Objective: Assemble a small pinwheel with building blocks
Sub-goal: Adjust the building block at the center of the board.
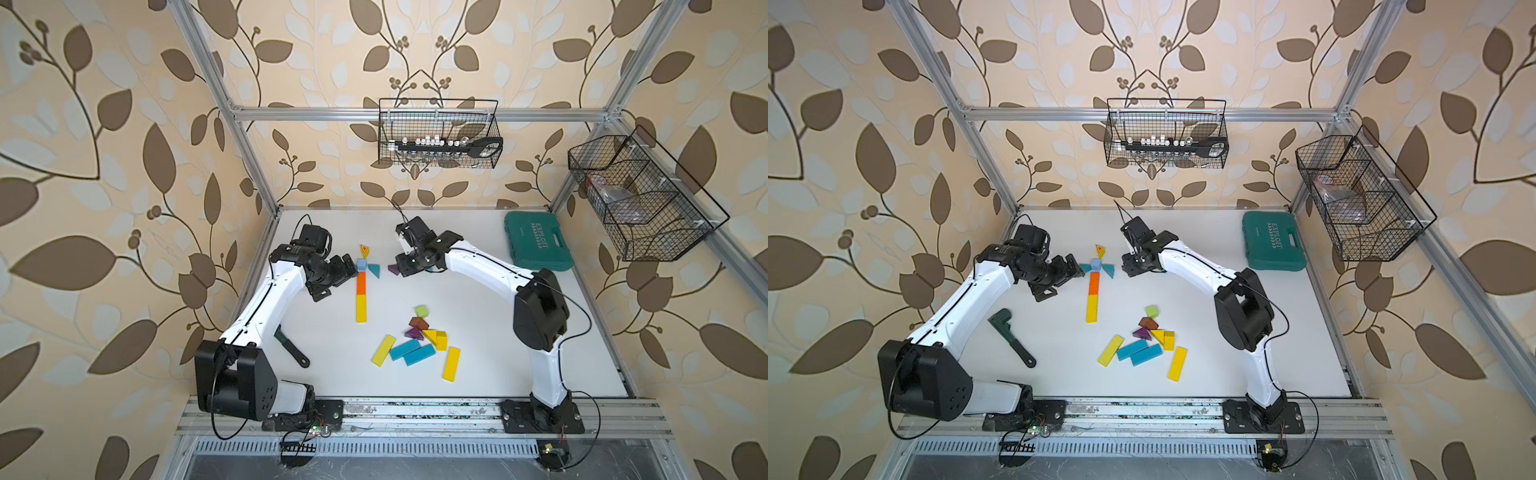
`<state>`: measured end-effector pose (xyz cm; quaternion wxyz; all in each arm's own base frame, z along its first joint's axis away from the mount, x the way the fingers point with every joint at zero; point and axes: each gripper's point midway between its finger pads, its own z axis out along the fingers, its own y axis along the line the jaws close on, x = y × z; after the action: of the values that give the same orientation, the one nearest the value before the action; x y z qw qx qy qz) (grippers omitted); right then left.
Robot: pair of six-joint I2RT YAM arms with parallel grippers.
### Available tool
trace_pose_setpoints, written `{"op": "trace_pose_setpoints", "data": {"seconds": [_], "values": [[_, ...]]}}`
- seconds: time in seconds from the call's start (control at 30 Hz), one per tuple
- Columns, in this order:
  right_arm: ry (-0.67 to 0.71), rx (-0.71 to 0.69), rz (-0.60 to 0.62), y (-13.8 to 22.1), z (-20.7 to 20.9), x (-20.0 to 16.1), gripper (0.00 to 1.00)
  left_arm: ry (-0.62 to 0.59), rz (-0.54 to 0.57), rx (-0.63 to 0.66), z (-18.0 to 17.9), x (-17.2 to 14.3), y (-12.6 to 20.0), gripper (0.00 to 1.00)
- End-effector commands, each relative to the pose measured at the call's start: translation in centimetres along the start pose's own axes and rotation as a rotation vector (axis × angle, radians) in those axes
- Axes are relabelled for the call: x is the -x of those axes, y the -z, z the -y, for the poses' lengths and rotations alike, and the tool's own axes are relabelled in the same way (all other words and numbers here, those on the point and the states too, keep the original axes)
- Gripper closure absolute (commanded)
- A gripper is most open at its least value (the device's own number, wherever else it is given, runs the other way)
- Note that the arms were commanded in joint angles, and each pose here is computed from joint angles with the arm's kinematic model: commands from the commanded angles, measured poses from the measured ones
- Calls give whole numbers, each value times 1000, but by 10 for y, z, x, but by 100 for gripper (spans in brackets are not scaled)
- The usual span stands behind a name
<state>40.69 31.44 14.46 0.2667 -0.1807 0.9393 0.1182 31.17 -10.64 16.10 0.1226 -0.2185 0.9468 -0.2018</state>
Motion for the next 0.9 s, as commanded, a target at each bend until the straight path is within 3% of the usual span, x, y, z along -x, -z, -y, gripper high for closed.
{"op": "trace_pose_setpoints", "data": {"seconds": [0.0, 0.13, 0.4, 0.87], "values": [[-56, -65, -14, 4, 41, -16, 51, 3, -4, -33, 31, 12, -16, 1], [-128, -93, -1, 16, 79, -36, 51, -42, -38, 27, 53, 11, -46, 3], [-231, -92, -23, 28, 129, -71, 51, -64, -113, 106, 81, 17, -111, 19], [-281, -51, -31, 24, 151, -89, 50, -98, -154, 94, 107, 27, -157, 43]]}}
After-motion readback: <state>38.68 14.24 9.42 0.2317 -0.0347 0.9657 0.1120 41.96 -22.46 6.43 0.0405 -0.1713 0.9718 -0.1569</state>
